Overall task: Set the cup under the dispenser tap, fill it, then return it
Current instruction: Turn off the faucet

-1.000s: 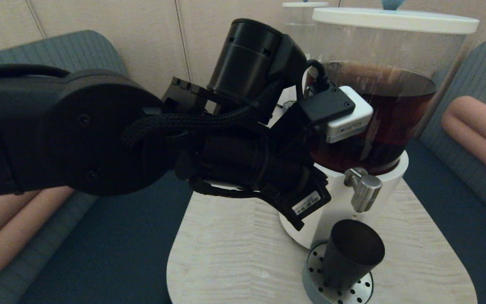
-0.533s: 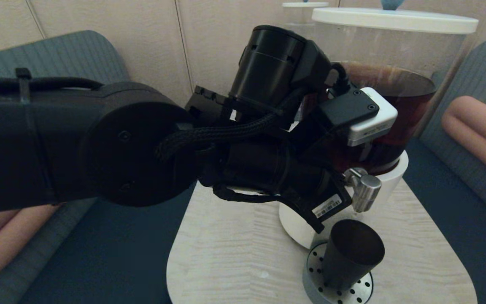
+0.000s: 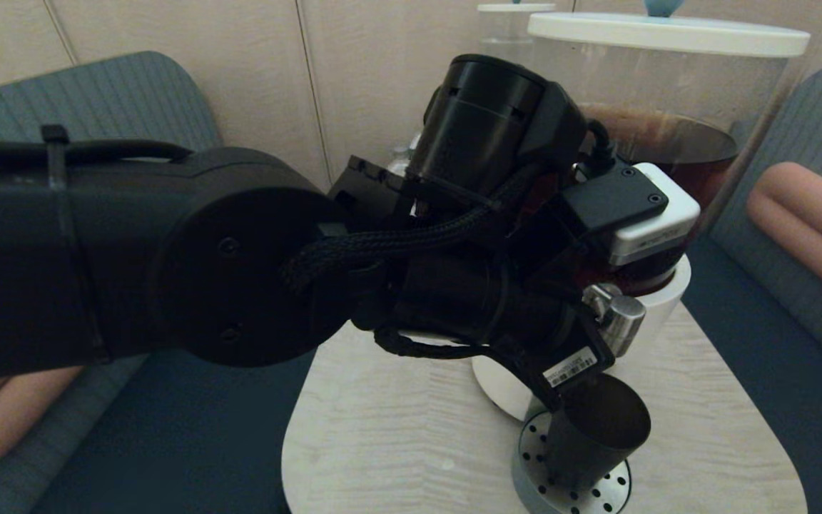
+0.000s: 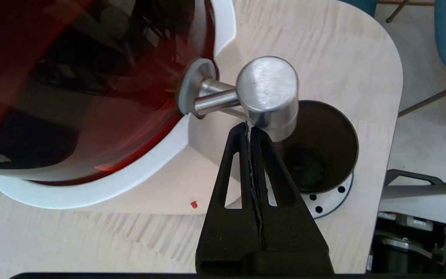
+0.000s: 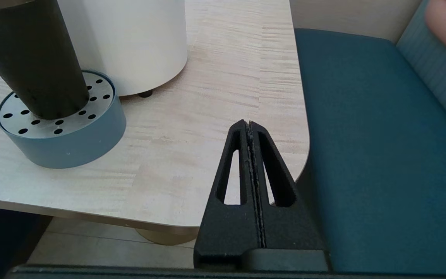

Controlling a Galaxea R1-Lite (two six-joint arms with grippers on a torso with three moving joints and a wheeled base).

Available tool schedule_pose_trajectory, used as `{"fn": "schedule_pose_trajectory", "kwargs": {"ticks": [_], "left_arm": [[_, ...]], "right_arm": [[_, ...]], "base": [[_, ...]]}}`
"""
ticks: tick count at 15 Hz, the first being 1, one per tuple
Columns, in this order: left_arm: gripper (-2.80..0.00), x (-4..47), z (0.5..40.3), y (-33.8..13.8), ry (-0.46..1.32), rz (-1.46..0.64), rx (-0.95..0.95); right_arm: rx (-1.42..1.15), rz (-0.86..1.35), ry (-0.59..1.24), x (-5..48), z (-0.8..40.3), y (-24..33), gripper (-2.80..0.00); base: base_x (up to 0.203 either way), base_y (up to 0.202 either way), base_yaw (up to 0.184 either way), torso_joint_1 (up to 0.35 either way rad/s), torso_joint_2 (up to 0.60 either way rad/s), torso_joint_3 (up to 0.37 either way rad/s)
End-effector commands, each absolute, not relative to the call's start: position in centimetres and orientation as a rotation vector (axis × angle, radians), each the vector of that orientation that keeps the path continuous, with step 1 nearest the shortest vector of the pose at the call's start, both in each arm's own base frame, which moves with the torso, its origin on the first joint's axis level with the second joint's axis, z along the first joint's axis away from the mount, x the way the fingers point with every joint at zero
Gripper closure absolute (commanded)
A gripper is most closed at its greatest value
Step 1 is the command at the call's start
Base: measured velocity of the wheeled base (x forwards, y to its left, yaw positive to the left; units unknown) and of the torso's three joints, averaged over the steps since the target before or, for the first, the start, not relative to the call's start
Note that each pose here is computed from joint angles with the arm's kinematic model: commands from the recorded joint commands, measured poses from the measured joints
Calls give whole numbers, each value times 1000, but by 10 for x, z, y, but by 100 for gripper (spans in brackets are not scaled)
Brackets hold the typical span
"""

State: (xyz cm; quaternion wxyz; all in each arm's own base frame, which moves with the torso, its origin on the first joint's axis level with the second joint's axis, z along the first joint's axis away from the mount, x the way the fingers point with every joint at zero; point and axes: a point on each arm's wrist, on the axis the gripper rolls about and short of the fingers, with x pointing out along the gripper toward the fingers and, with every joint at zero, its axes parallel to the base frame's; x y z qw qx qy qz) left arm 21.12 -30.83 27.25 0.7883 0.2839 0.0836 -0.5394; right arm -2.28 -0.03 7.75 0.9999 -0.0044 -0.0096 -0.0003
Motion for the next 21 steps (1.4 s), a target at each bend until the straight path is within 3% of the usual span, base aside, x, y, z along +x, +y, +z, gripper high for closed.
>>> {"fn": "schedule_pose_trajectory", "kwargs": {"ticks": [1,21], "left_arm": [[0,212,272,-311,175,-1165,612],[0,223,271,-328,76,-1146,591]], "right_arm": [[-9,0,-20,-23,76,0,0],[-9,0,-20,-23,76,0,0]], "base": [[0,0,0,0,0,0],[0,0,0,0,0,0]]}}
